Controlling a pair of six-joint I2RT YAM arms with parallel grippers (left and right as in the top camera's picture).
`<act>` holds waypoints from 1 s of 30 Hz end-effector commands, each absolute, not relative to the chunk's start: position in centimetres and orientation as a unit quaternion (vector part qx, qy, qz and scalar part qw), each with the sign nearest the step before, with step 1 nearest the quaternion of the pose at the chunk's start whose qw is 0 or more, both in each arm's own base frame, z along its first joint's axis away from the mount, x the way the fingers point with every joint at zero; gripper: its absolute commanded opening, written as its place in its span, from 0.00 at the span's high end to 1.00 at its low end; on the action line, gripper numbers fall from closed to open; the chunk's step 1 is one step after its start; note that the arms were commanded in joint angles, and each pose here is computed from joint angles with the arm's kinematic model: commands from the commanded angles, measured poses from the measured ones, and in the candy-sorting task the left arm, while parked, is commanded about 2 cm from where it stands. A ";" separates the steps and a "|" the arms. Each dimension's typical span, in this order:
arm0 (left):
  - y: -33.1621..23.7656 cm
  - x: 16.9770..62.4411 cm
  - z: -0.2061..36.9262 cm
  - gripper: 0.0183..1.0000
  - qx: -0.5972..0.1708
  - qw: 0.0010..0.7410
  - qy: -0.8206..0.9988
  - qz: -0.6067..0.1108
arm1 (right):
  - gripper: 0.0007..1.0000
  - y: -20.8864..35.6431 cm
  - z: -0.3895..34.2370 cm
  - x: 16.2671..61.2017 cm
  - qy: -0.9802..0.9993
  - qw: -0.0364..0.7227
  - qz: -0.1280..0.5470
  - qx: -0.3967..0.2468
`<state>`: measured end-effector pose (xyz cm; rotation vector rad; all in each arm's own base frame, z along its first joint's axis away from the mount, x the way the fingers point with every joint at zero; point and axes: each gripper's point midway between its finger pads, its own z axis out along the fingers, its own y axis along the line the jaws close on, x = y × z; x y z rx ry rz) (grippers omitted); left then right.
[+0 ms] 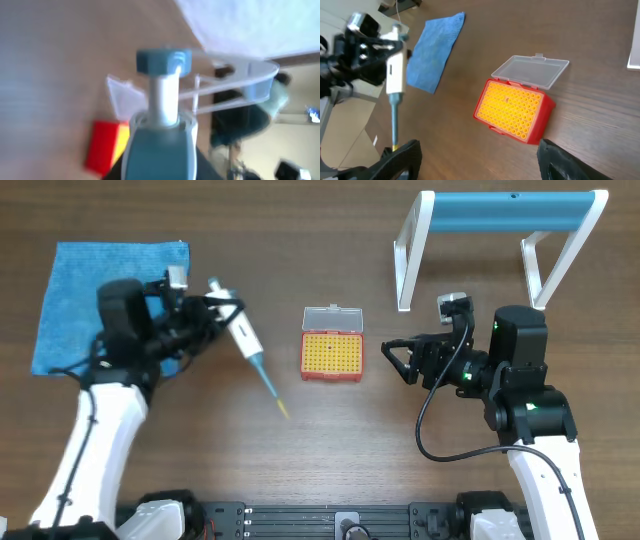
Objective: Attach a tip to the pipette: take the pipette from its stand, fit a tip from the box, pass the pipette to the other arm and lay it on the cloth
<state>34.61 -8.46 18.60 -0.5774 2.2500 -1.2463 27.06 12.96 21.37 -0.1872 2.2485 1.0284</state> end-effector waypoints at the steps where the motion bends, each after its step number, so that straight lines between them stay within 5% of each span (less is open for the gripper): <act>1: 0.2 36.6 24.5 0.99 -0.143 0.312 0.905 -0.252 | 0.24 10.5 20.6 28.6 0.878 0.358 0.313 -0.045; 5: 10.1 37.5 27.1 0.99 -0.125 0.242 0.961 -0.055 | 0.24 7.3 19.4 30.0 0.898 0.380 0.220 0.000; 8: 17.4 42.3 27.2 0.99 -0.116 0.235 0.964 0.054 | 0.24 6.5 19.1 30.3 0.902 0.382 0.199 0.010; 12: 22.4 45.7 16.7 0.99 -0.064 0.116 0.984 0.123 | 0.24 7.3 17.2 30.2 0.914 0.338 0.220 0.039; 16: 23.1 47.4 9.5 0.99 -0.032 0.073 0.991 0.110 | 0.24 8.8 15.6 30.3 0.924 0.309 0.225 0.025; 25: 21.4 48.9 3.2 0.99 0.004 0.046 0.996 0.081 | 0.24 9.0 16.9 31.8 0.909 0.344 0.232 0.026; 30: 20.1 50.6 3.1 0.99 0.015 0.077 0.995 0.065 | 0.24 9.0 17.3 32.3 0.905 0.355 0.235 0.026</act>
